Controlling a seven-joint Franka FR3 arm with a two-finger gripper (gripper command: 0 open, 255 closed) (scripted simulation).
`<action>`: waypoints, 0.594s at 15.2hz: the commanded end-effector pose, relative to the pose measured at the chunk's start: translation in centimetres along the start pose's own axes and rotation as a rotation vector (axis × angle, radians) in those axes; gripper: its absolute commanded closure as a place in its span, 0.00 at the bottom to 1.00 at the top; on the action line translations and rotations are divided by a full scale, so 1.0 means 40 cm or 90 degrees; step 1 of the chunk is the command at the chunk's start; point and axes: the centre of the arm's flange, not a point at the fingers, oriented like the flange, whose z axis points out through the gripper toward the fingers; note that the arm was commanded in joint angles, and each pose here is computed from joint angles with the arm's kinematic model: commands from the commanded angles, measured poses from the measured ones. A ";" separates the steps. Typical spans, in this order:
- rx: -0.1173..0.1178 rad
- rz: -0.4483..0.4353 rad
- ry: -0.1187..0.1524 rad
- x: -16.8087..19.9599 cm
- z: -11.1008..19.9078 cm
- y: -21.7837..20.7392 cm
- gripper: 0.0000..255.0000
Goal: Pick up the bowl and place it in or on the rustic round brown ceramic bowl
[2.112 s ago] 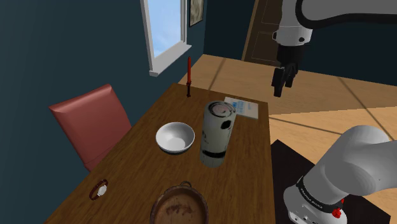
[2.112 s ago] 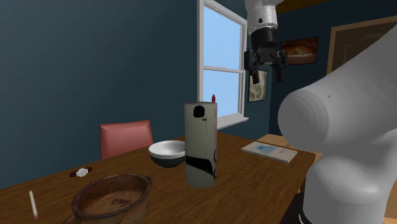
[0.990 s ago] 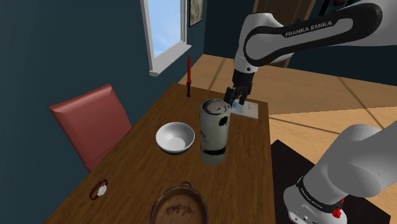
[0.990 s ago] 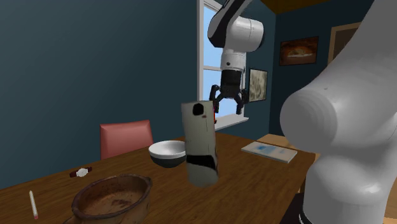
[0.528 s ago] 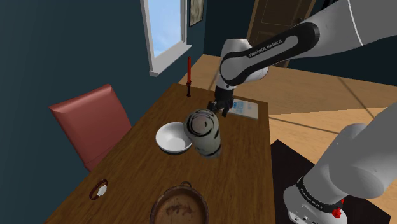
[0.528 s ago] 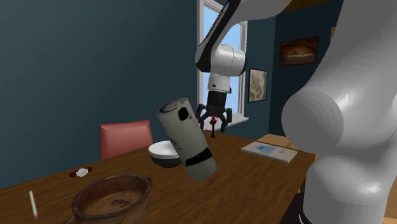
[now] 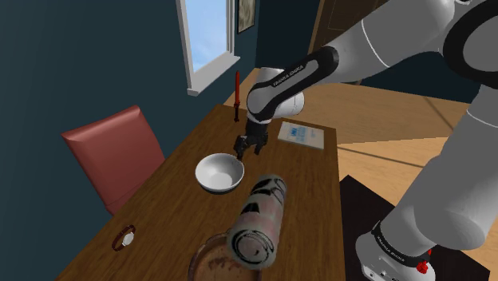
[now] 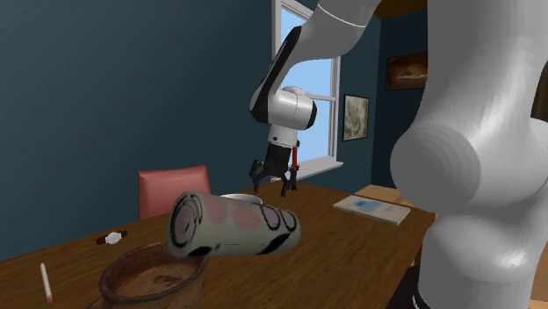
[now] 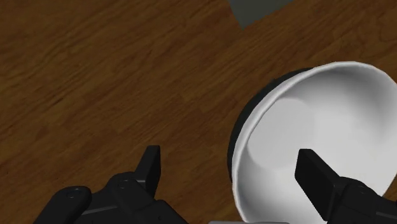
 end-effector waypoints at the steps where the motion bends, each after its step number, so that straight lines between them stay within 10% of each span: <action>1: 0.013 0.002 0.009 0.040 0.037 -0.017 0.00; 9: 0.017 0.002 0.012 0.056 0.143 -0.026 0.00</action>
